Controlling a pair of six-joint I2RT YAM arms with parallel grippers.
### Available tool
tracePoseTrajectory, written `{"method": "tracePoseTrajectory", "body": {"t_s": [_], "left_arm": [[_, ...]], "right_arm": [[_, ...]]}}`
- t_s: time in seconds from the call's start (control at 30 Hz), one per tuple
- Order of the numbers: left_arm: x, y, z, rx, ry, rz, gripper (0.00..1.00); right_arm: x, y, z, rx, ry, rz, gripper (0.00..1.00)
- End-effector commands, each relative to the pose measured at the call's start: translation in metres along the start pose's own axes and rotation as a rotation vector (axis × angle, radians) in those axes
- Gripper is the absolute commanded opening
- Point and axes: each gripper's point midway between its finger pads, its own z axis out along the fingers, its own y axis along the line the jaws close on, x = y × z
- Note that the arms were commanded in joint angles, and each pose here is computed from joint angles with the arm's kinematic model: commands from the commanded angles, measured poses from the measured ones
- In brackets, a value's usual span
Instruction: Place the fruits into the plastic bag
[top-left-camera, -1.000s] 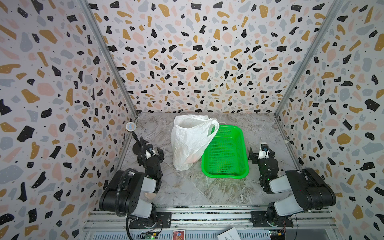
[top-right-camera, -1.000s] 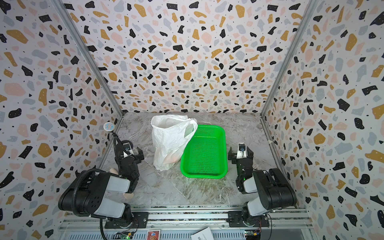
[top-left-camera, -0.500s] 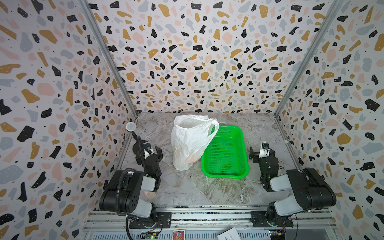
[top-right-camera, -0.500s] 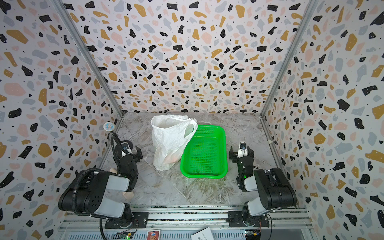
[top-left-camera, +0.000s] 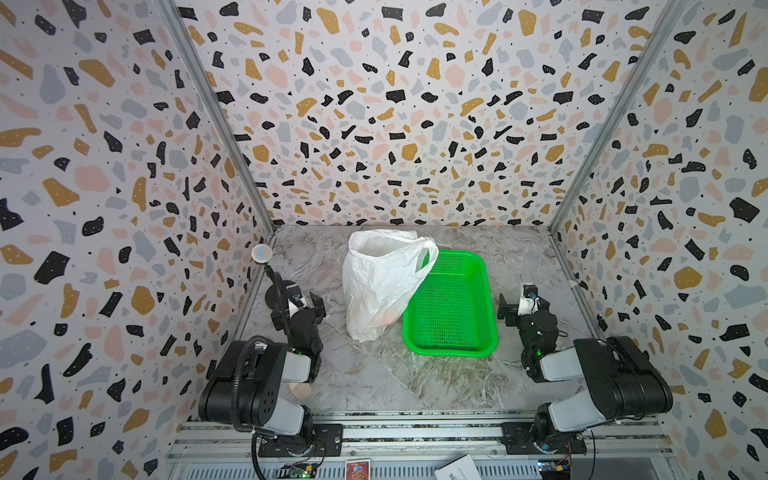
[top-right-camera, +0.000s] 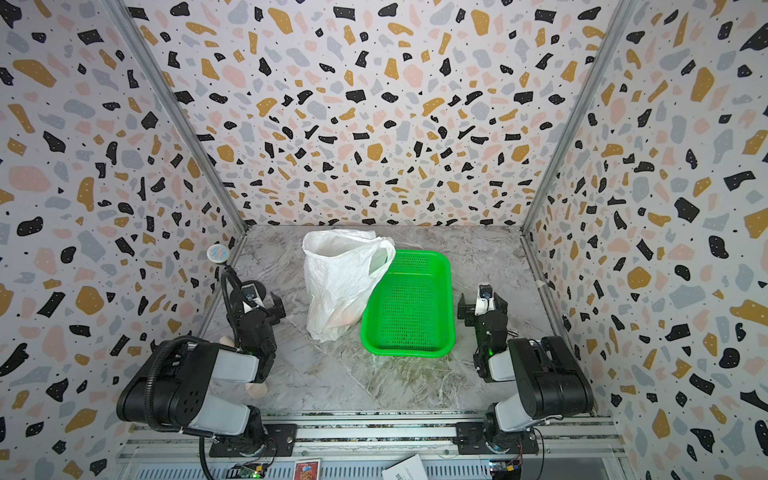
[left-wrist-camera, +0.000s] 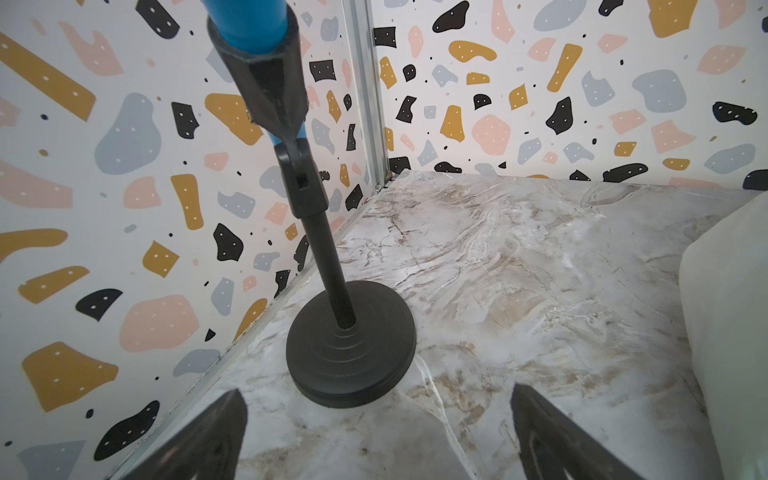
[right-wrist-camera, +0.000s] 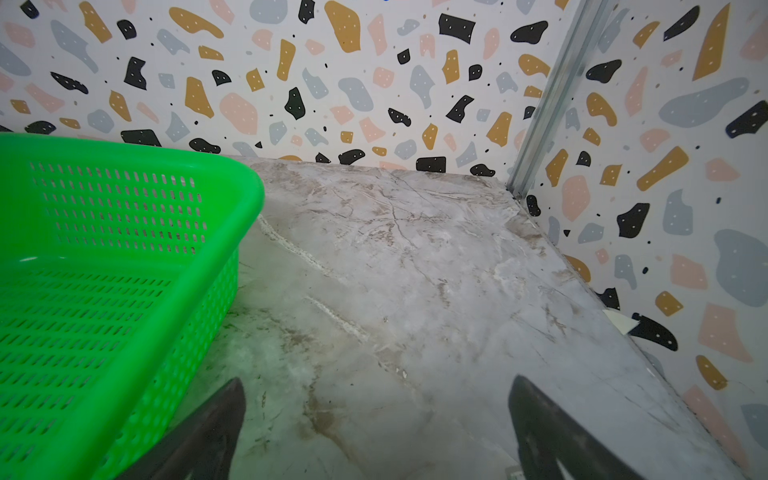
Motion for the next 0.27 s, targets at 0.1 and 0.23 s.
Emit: {"method": "tracePoseTrajectory", "body": {"t_s": [0.1,0.23], "left_arm": [[-0.0163,0.0007,0.0042,-0.008,-0.048,-0.037,0.99],[-0.0166,0.0008,0.0041,-0.008,-0.048,-0.037,0.99]], "right_arm": [[-0.0094,0.0008,0.0066,-0.018,-0.018,0.019,0.99],[-0.0109,0.0008,0.0030,-0.022,-0.030,0.023,0.99]]}}
